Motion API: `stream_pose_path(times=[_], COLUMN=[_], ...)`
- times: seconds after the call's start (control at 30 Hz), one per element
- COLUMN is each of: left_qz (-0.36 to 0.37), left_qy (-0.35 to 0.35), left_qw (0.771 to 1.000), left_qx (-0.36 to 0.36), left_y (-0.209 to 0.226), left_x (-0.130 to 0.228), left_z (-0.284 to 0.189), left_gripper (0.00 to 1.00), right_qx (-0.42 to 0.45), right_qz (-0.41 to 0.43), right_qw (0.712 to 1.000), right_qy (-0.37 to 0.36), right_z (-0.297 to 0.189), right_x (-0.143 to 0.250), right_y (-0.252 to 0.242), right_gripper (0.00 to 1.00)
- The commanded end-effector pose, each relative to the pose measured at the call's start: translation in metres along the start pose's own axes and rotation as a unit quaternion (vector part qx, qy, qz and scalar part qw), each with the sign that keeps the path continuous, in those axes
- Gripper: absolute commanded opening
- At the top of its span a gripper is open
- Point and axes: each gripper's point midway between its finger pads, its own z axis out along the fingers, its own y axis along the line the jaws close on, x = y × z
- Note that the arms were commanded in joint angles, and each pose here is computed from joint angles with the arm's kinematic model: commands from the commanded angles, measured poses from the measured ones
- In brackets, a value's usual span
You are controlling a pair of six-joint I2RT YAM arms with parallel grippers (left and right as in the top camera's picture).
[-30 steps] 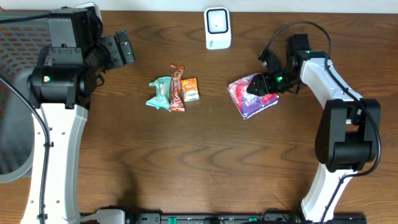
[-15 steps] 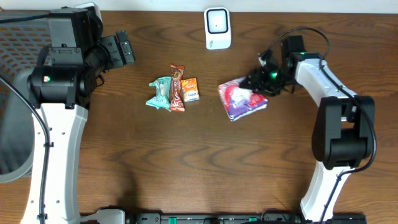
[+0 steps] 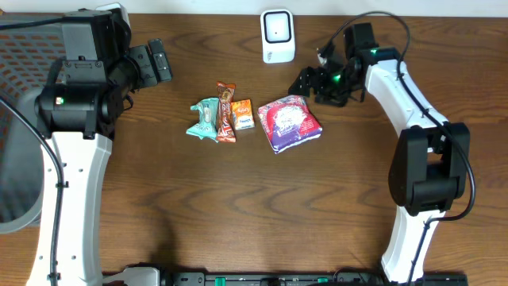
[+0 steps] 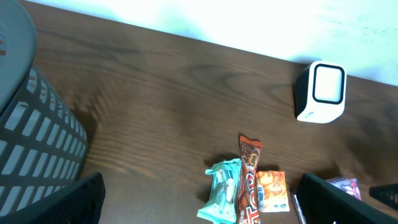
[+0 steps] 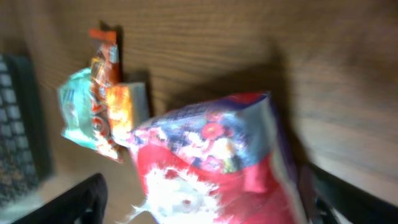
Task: Scan the item barcode
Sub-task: 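Grasp the pink package again with the right gripper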
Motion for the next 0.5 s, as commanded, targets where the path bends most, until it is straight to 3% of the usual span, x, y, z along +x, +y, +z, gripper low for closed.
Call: stream_pose_path(times=[0.0, 0.2, 0.47], left_qz=[-0.003, -0.003, -0.003], left_qy=[-0.004, -0.004, -0.004], left_qw=[1.000, 1.000, 1.000], left_qx=[-0.007, -0.007, -0.007], left_y=[0.003, 0.003, 0.003], left_x=[-0.003, -0.003, -0.003], left_z=[0.000, 0.000, 0.000], left_gripper=[0.98, 0.98, 0.98], right_qx=[0.032, 0.031, -0.022], right_qz=[-0.080, -0.135, -0.128], right_qw=[0.996, 0.990, 0.989], right_qy=[0.001, 0.035, 0.067], right_z=[0.000, 0.018, 0.048], right_x=[0.000, 0.023, 0.061], right_y=[-0.009, -0.011, -0.012], right_gripper=[0.99, 0.99, 0.99])
